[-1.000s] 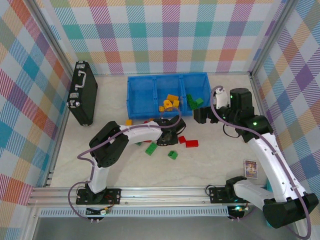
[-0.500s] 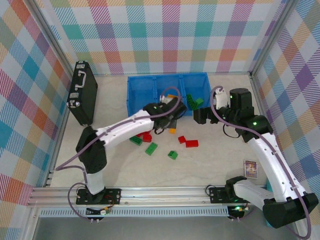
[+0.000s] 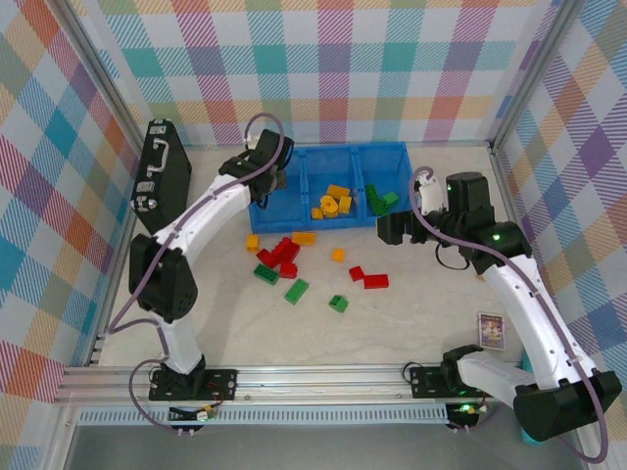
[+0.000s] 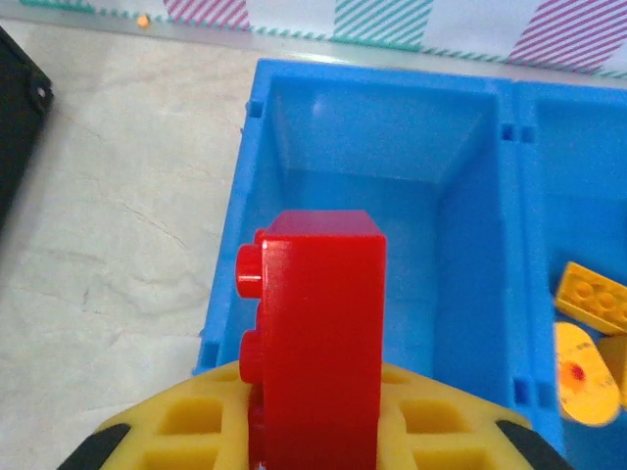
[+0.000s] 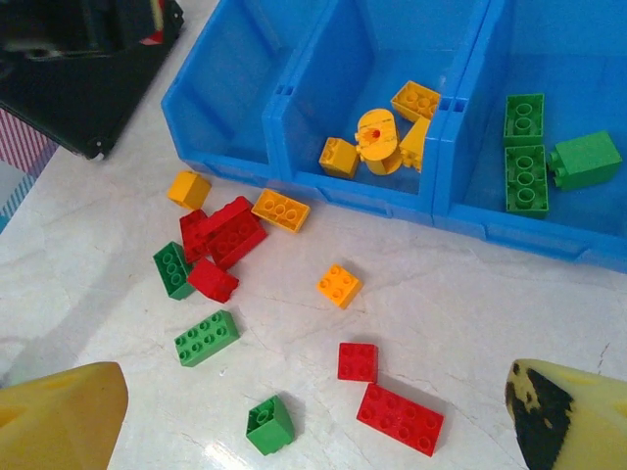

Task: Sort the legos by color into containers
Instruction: Place the lego in the container, then pick up the lego from the center of the table.

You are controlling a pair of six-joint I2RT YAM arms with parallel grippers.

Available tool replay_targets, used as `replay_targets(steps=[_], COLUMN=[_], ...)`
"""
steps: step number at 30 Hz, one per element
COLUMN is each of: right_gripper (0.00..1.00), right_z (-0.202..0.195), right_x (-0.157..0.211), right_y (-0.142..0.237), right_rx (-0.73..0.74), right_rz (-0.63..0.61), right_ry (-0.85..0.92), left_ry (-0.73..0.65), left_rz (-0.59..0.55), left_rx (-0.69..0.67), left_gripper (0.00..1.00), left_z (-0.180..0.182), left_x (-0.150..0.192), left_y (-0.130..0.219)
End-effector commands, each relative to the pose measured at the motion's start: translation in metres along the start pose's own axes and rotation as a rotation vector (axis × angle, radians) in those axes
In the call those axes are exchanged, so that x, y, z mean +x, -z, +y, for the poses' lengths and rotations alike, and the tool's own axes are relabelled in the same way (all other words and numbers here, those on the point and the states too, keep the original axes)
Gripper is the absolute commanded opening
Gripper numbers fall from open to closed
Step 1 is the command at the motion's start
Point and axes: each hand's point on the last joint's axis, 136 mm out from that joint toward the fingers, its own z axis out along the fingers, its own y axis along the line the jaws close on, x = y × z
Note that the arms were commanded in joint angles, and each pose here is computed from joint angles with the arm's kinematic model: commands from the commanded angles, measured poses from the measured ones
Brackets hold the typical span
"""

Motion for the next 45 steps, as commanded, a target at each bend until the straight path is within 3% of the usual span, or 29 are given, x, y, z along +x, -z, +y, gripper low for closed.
replay_targets(steps=[1,6,11,14,17,23,28,35,39,41,42,45], right_gripper=[0.99,0.99,0.99,0.99,0.99,0.99,0.99,0.99,0.99,0.99,0.99,0.99], right_z=[0.009,0.012,0.012,0.009,0.008,0.005,0.002,0.007,0.014,0.018,0.019,0.02], right_x=[-0.009,-0.013,-0.013,-0.011,-0.008,-0.008,-0.009,-0.017,-0.026,-0.029,-0.03,-0.033], right_y=[0.008,0.011,0.011,0.008,0.005,0.003,0.003,0.016,0.028,0.032,0.033,0.035], right_rx=[-0.031,-0.041,-0.037,-0.031,-0.027,-0.015,0.0,0.005,-0.001,-0.014,-0.018,-0.018], right_rz=[-0.013,-0.026,-0.025,-0.015,-0.007,-0.001,-0.001,-0.023,-0.053,-0.057,-0.057,-0.049], right_ry=[-0.001,0.002,0.009,0.009,0.011,0.02,0.028,0.028,0.028,0.033,0.032,0.022], left_ry=[0.001,0.007,0.001,-0.003,-0.018,-0.157,-0.498,-0.79,-0.932,-0.986,-1.009,-1.05], left_rz=[0.002,0.089,0.134,0.154,0.163,0.086,-0.084,-0.088,-0.078,-0.04,-0.018,0.024], left_rx=[0.065,0.088,0.071,0.05,0.04,0.102,0.175,0.502,0.595,0.623,0.64,0.715], left_gripper=[0.11,0.11,0.14,0.35,0.46,0.56,0.7,0.78,0.82,0.89,0.98,1.0], left_z=[-0.02,-0.031,-0.035,-0.031,-0.027,-0.032,-0.075,-0.149,-0.184,-0.2,-0.208,-0.23], left_x=[-0.012,-0.005,0.006,0.015,0.02,0.0,0.001,0.092,0.142,0.162,0.172,0.197], left_y=[-0.023,-0.072,-0.098,-0.104,-0.101,-0.05,0.027,0.093,0.099,0.098,0.097,0.098])
